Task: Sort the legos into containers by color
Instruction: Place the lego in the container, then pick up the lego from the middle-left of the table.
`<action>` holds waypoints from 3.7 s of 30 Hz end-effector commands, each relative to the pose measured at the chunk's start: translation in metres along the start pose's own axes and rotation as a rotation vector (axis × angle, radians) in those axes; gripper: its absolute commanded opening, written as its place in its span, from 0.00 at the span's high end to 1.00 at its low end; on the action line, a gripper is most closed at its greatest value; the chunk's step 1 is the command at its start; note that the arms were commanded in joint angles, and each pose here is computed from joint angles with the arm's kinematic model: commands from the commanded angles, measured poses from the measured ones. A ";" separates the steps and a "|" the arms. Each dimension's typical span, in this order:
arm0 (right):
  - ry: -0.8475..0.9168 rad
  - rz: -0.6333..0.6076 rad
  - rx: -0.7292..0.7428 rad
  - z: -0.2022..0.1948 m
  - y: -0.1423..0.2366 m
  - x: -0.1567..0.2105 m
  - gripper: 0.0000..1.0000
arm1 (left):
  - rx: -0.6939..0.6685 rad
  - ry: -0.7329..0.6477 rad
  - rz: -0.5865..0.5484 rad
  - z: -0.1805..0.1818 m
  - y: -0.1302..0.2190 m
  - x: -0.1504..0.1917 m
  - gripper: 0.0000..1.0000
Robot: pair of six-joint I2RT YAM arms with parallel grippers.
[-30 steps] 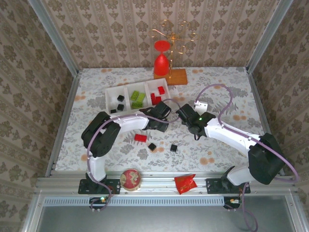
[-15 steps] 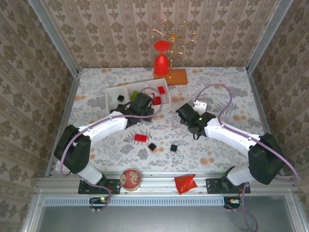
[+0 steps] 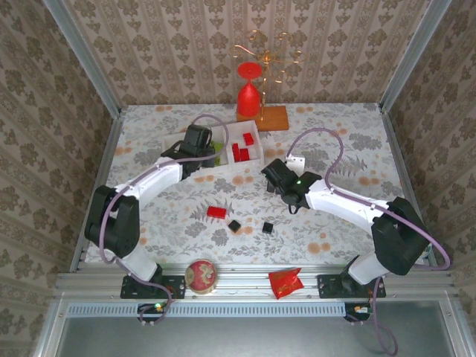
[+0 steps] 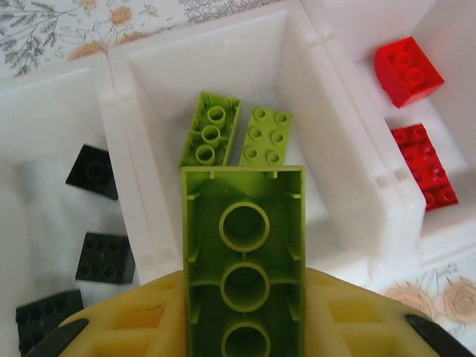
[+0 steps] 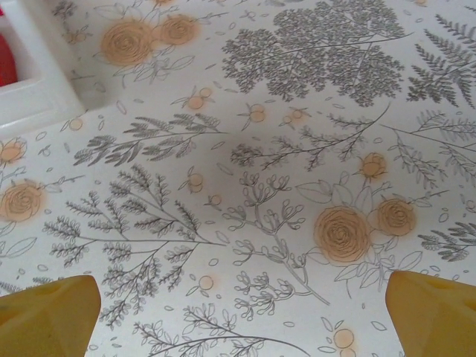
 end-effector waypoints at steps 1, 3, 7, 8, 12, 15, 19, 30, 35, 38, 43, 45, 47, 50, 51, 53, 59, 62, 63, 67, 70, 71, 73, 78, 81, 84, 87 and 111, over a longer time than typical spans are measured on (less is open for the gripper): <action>0.017 -0.016 -0.020 0.009 0.003 -0.006 0.00 | 0.028 -0.021 -0.014 -0.005 -0.008 -0.016 0.75; 0.032 -0.011 -0.028 0.012 0.003 -0.006 0.00 | 0.029 -0.020 -0.007 -0.006 -0.015 -0.018 0.74; 0.076 -0.003 -0.054 0.021 0.005 -0.004 0.00 | 0.030 -0.016 0.001 -0.009 -0.026 -0.025 0.70; 0.090 -0.001 -0.059 0.024 0.005 -0.004 0.00 | 0.029 -0.019 0.004 -0.009 -0.029 -0.025 0.70; 0.138 0.009 -0.082 0.033 0.006 -0.001 0.00 | 0.025 -0.018 0.012 -0.011 -0.036 -0.028 0.67; 0.171 0.013 -0.112 0.040 0.007 0.001 0.00 | 0.020 -0.021 0.017 -0.012 -0.040 -0.028 0.63; 0.195 0.013 -0.120 0.045 0.008 0.002 0.00 | 0.013 -0.018 0.014 -0.011 -0.040 -0.029 0.54; 0.187 0.015 -0.121 0.045 0.010 0.002 0.00 | 0.037 -0.002 -0.027 -0.009 -0.015 -0.033 0.40; 0.183 0.020 -0.119 0.043 0.011 0.001 0.00 | 0.064 0.010 -0.060 -0.009 0.009 -0.032 0.34; 0.176 0.016 -0.117 0.043 0.012 0.000 0.00 | 0.076 0.015 -0.072 -0.008 0.023 -0.025 0.29; 0.188 0.048 -0.081 0.037 0.013 0.005 0.00 | 0.080 -0.012 -0.069 -0.011 0.044 -0.001 0.25; 0.180 0.052 -0.071 0.035 0.013 0.005 0.00 | 0.084 -0.040 -0.053 -0.016 0.053 0.014 0.25; 0.168 0.060 -0.059 0.032 0.012 0.006 0.00 | 0.090 -0.065 -0.032 -0.020 0.061 0.028 0.25; 0.145 0.074 -0.037 0.026 0.011 0.007 0.00 | 0.091 -0.100 0.008 -0.025 0.072 0.051 0.26; 0.139 0.080 -0.032 0.024 0.010 0.008 0.00 | 0.085 -0.116 0.021 -0.027 0.077 0.058 0.26; 0.127 0.087 -0.024 0.021 0.009 0.008 0.00 | 0.076 -0.148 0.058 -0.030 0.082 0.074 0.27; 0.079 0.123 0.017 0.007 0.005 0.010 0.00 | 0.105 -0.160 0.205 -0.035 0.092 0.121 0.26; 0.058 0.128 0.012 0.003 0.004 0.011 0.00 | 0.121 -0.155 0.258 -0.037 0.092 0.139 0.25; 0.053 0.128 0.007 0.002 0.003 0.011 0.00 | 0.116 -0.157 0.275 -0.037 0.092 0.145 0.24; 0.042 0.125 0.002 0.000 0.003 0.010 0.00 | 0.119 -0.176 0.348 -0.041 0.087 0.166 0.24; 0.038 0.129 0.006 -0.001 0.002 0.010 0.00 | 0.118 -0.204 0.397 -0.046 0.083 0.179 0.24; 0.040 0.133 0.006 -0.001 0.002 0.011 0.00 | 0.113 -0.210 0.409 -0.047 0.081 0.182 0.25; 0.041 0.137 0.007 -0.001 0.001 0.011 0.00 | 0.115 -0.223 0.430 -0.049 0.079 0.187 0.25; 0.036 0.140 0.012 -0.002 0.000 0.012 0.00 | 0.129 -0.255 0.467 -0.056 0.076 0.199 0.29; 0.032 0.145 0.015 -0.003 -0.001 0.012 0.00 | 0.126 -0.275 0.484 -0.059 0.072 0.205 0.33; 0.030 0.151 0.019 -0.003 -0.003 0.013 0.00 | 0.113 -0.290 0.493 -0.060 0.067 0.208 0.38; 0.032 0.155 0.020 -0.003 -0.004 0.014 0.00 | 0.102 -0.304 0.493 -0.062 0.062 0.209 0.44; 0.019 0.163 0.024 -0.008 -0.008 0.016 0.00 | -0.008 -0.387 0.525 -0.054 0.039 0.225 0.59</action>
Point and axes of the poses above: each hand's point on the last joint's axis, 136 mm out from that joint toward the fingers, its own y axis back along the fingers, its own z axis along the line the jaws close on, x = y × z, the point moved 9 cm from there along y, back along the fingers, and after that the axes turned 15 degrees about y, right-handed, at the moved point
